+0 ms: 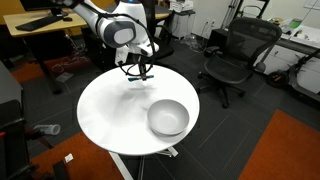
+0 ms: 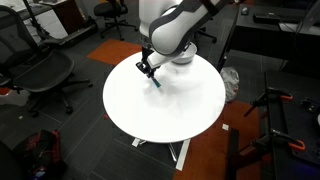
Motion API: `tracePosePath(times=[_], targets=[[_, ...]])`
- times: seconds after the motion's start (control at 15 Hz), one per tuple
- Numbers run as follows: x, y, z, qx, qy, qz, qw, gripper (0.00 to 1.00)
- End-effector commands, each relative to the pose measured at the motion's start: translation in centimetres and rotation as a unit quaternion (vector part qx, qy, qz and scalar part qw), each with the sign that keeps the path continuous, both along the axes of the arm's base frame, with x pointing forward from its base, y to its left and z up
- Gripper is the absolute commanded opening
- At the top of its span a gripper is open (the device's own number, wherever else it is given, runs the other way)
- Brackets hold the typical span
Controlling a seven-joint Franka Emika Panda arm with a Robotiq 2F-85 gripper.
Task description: Remove the marker from the bowl.
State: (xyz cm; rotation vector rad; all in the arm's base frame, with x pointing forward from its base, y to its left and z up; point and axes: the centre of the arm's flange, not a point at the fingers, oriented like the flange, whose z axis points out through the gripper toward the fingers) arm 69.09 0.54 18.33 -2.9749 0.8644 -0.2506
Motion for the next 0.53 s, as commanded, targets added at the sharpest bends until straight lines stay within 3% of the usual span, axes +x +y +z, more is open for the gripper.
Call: tracePosePath(times=[0.0,0.13,0.47], targets=[[1.5,-0.1,-0.3,0.007,0.014,-0.019,0.9997,0.44],[1.4,-0.2,-0.3,0.007,0.015,-0.02,0.9997,0.51],[1.1,-0.2,1.5,0.002,0.007,-0.018,0.9998,0.89]])
